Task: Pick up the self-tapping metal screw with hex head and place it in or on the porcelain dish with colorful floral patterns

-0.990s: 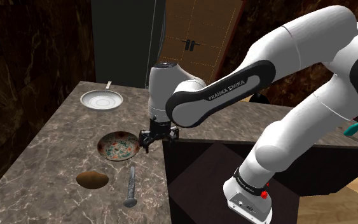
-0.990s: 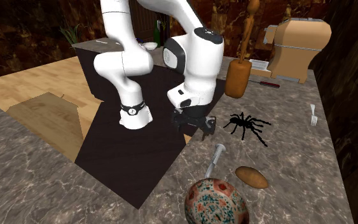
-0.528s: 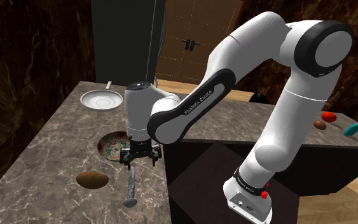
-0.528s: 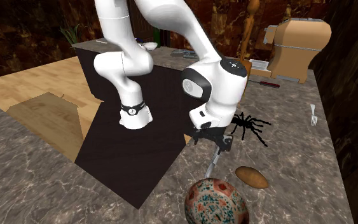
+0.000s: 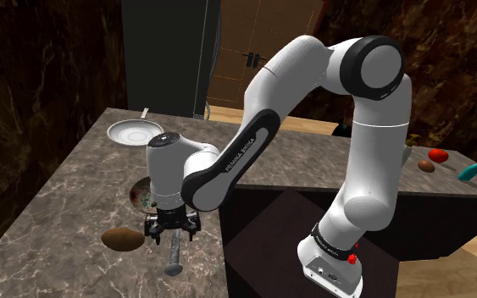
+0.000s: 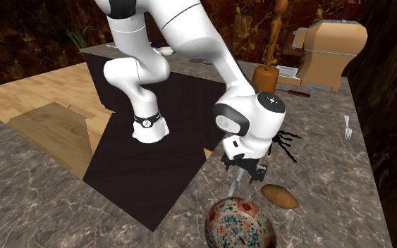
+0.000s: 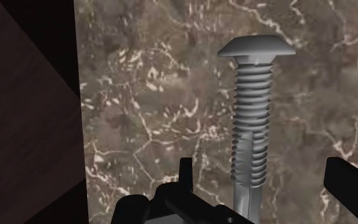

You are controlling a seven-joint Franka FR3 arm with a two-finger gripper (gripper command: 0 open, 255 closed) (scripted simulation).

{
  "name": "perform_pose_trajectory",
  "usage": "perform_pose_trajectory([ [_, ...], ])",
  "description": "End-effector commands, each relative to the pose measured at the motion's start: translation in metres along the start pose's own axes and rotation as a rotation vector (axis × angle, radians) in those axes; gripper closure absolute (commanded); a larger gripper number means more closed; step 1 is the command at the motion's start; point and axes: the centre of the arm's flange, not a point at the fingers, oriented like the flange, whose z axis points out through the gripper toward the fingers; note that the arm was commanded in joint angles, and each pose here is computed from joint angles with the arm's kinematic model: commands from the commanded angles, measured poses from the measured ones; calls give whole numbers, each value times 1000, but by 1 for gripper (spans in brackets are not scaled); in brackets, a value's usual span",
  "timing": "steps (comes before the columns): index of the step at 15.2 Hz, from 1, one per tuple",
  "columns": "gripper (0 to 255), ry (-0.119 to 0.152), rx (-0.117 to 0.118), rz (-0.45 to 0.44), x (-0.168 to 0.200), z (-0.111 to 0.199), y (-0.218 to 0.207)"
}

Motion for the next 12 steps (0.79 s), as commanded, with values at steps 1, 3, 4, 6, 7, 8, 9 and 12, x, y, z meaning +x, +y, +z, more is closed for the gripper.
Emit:
perform_pose_trajectory([
  [1,0,0,0,1,0,13,0],
  [3,0,0,0,1,0,23,0],
  [4,0,0,0,1,0,26,0],
  [6,0,0,0,1,0,26,0],
  [7,0,0,0,1,0,26,0],
  [8,0,0,0,1,0,26,0],
  [9,0,0,0,1,0,26,0],
  [12,0,0,0,1,0,26,0],
])
